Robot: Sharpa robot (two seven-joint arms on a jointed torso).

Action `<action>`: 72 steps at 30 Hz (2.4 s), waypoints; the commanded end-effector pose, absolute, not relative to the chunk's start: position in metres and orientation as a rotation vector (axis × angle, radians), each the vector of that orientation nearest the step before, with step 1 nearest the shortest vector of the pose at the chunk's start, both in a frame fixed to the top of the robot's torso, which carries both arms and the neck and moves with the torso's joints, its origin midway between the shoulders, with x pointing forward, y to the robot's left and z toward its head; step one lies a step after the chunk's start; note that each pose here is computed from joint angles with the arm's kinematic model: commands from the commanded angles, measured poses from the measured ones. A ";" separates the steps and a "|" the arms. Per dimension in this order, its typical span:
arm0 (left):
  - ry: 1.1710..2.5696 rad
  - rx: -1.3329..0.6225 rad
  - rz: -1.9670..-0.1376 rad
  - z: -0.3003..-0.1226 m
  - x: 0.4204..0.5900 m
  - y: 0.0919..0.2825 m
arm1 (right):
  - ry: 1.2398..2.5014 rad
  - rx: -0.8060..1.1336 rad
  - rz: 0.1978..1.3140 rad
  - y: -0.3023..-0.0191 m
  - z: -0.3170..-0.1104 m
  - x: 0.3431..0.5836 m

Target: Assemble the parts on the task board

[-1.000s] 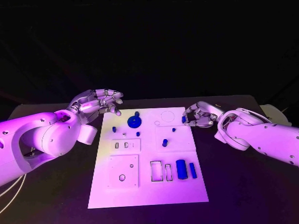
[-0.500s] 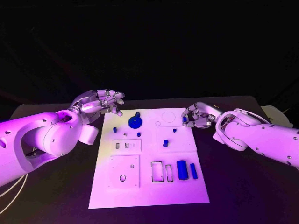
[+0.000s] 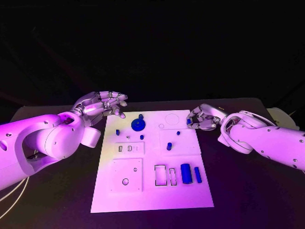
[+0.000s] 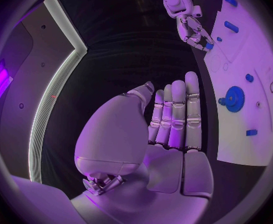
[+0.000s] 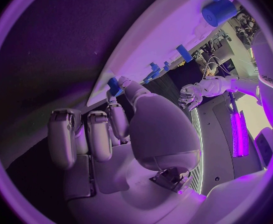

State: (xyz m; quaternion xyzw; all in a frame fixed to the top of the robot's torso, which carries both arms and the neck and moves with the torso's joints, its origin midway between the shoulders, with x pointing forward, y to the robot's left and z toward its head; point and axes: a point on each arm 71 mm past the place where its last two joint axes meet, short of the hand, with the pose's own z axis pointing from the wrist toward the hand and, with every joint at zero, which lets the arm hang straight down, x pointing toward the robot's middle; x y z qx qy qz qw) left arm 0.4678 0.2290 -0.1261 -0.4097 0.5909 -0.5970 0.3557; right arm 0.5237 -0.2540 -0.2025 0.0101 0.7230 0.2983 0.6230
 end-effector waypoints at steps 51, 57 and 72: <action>1.533 -1.055 -1.562 -0.128 0.478 0.224 | 1.546 -0.157 0.820 -0.102 -0.164 0.471; 1.530 -1.059 -1.560 -0.129 0.480 0.223 | 1.574 -0.208 0.818 -0.071 -0.179 0.464; 1.536 -1.057 -1.569 -0.128 0.478 0.220 | 1.624 -0.323 0.790 -0.040 -0.207 0.451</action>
